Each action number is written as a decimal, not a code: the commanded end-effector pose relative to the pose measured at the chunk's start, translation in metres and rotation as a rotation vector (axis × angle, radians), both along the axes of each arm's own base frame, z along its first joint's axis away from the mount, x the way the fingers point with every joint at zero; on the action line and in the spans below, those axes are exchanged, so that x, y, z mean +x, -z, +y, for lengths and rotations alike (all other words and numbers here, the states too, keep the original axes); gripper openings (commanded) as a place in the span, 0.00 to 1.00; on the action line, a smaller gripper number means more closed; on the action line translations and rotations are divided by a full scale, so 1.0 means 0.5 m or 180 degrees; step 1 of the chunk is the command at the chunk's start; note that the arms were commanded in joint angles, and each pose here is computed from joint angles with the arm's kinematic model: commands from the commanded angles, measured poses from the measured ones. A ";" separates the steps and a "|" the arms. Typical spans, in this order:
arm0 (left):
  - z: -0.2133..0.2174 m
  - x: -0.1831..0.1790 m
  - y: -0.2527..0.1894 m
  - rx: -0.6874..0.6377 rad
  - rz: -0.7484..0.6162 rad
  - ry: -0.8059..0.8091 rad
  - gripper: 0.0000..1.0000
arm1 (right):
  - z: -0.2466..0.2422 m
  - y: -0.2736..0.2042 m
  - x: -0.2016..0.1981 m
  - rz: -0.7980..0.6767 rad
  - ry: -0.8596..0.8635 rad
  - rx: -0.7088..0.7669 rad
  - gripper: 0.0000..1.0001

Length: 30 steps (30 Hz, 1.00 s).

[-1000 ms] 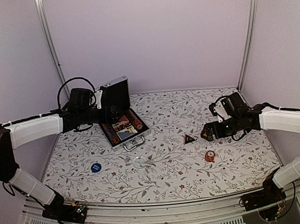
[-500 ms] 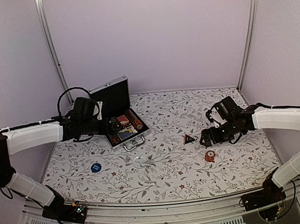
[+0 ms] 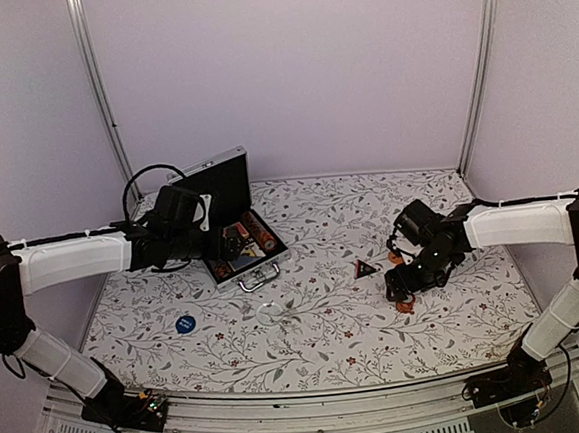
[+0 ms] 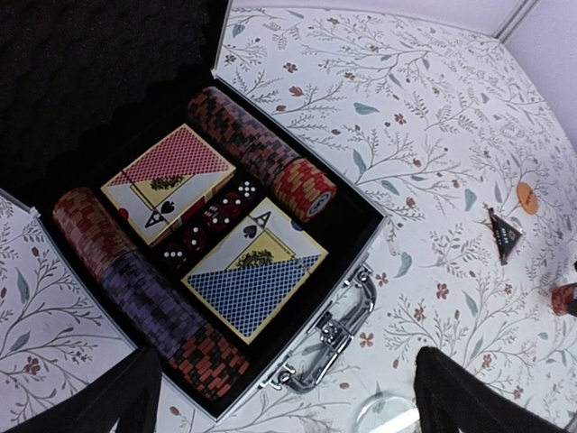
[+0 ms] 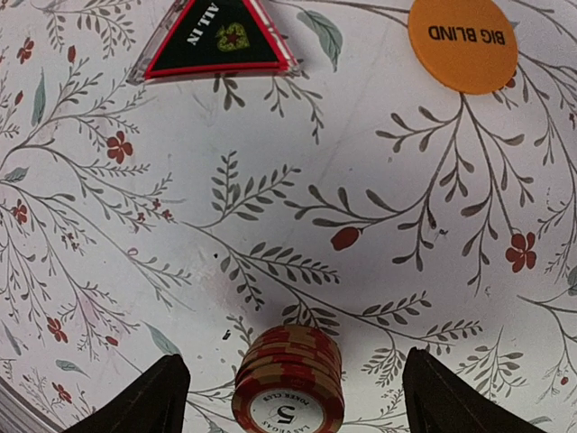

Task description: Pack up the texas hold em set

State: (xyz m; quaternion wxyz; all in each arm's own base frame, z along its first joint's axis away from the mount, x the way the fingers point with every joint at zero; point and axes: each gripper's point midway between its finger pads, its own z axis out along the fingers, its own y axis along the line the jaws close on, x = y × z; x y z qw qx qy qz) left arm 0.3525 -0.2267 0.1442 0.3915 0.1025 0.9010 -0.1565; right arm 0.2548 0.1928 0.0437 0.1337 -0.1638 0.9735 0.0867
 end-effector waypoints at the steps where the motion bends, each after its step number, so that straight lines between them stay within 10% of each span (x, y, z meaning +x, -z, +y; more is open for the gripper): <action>1: -0.030 0.005 -0.009 -0.0037 -0.0041 0.0111 1.00 | -0.008 0.008 -0.003 0.0043 0.0035 -0.0276 0.83; 30: -0.071 -0.002 -0.002 -0.0009 -0.0012 0.0286 1.00 | 0.005 0.036 -0.021 0.0186 -0.0085 -0.0446 0.47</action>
